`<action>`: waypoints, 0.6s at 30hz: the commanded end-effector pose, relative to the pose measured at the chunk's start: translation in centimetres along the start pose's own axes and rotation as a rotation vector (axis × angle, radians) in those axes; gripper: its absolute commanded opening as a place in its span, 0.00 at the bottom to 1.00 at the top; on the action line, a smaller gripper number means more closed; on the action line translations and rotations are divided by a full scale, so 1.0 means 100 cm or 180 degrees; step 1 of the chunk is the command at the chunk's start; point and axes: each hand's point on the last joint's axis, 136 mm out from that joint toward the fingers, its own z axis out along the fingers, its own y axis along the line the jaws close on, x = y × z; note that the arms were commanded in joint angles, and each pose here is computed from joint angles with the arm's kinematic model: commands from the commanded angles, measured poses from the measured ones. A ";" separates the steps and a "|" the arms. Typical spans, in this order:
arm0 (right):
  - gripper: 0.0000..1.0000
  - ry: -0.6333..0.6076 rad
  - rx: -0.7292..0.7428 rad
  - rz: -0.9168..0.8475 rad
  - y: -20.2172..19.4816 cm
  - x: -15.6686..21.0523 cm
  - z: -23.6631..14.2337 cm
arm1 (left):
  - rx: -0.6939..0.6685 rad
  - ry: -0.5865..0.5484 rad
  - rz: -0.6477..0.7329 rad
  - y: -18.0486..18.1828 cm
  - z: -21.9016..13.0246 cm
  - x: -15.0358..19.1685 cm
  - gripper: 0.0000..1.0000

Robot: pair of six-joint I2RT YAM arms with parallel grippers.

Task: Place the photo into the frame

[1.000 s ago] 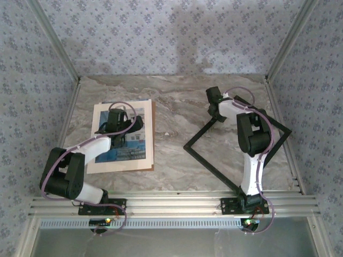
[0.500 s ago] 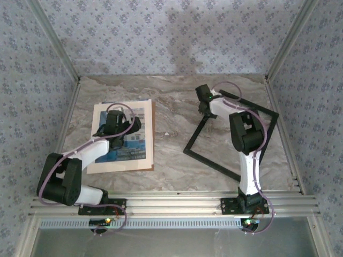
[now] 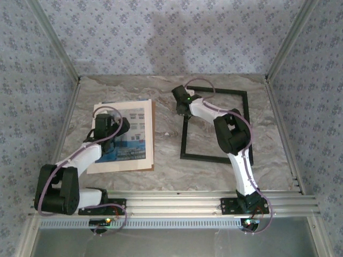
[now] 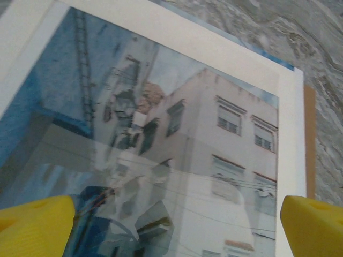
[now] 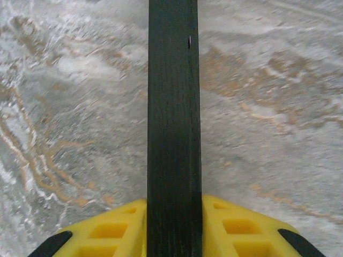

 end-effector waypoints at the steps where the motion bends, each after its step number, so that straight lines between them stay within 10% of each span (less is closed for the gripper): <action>1: 0.28 -0.0031 -0.0187 -0.0049 0.032 -0.002 -0.007 | -0.0002 0.0021 -0.0093 0.008 -0.008 0.002 0.99; 13: 0.62 -0.0090 -0.0625 -0.0099 0.057 -0.019 -0.049 | -0.0022 0.0237 -0.0163 0.019 -0.019 0.020 0.98; 18: 0.61 0.0058 -0.1278 -0.0071 0.079 -0.009 -0.074 | 0.0114 0.0426 -0.0265 0.019 -0.019 0.042 0.99</action>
